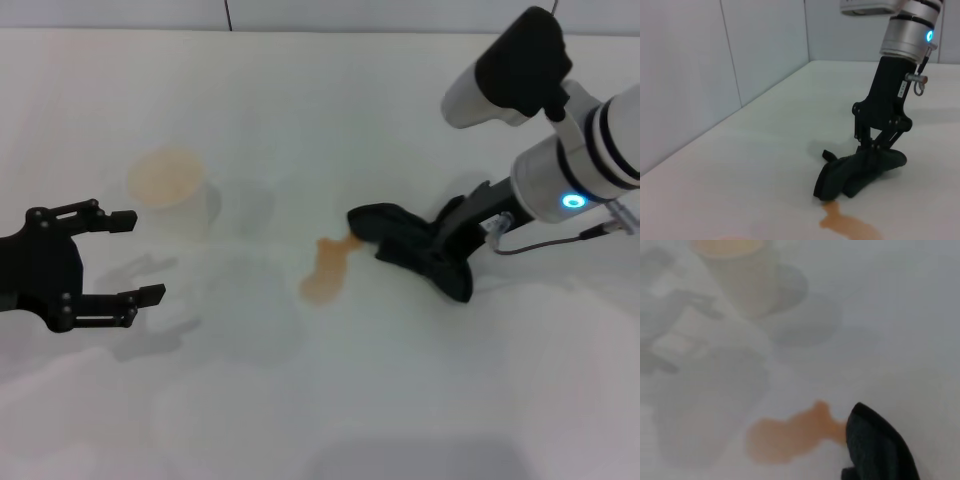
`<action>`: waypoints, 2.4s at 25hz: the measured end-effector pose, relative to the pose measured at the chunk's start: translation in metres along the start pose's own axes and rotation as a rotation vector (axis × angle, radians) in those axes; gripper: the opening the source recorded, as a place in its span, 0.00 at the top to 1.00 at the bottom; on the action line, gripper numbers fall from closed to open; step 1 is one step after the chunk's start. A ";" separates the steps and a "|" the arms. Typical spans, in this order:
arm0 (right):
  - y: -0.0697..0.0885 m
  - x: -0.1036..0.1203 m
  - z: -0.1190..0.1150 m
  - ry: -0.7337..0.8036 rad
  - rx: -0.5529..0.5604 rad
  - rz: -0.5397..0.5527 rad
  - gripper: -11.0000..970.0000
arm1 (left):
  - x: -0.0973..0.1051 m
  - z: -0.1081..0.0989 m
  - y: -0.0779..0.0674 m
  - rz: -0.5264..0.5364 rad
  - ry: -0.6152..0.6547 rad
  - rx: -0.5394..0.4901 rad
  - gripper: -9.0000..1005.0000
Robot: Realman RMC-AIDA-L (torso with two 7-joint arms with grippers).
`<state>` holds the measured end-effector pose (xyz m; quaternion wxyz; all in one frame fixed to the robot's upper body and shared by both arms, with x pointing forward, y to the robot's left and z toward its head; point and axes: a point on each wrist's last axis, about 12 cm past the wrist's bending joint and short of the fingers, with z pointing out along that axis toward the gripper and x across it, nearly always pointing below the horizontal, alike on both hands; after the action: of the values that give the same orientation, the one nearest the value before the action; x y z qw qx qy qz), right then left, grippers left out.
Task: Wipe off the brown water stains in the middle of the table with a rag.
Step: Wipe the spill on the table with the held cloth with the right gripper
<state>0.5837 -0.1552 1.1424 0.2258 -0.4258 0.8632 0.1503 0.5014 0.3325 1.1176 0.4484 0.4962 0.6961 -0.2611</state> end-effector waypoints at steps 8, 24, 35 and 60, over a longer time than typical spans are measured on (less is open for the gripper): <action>0.027 -0.013 0.004 -0.030 -0.083 -0.066 0.87 | 0.000 0.000 0.000 0.003 0.000 -0.004 0.13; 0.067 -0.027 0.030 -0.091 -0.183 -0.134 0.87 | 0.002 0.003 -0.001 0.011 -0.009 0.002 0.13; 0.039 -0.035 0.036 -0.106 -0.092 -0.094 0.87 | 0.003 0.003 -0.002 0.016 -0.009 0.005 0.13; 0.018 -0.020 0.032 -0.129 0.001 -0.044 0.87 | 0.006 0.002 -0.004 0.009 -0.009 0.005 0.13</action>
<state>0.5883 -0.1165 1.1263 0.2845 -0.4340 0.8373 0.1723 0.4978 0.3317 1.1110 0.4513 0.4995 0.6911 -0.2630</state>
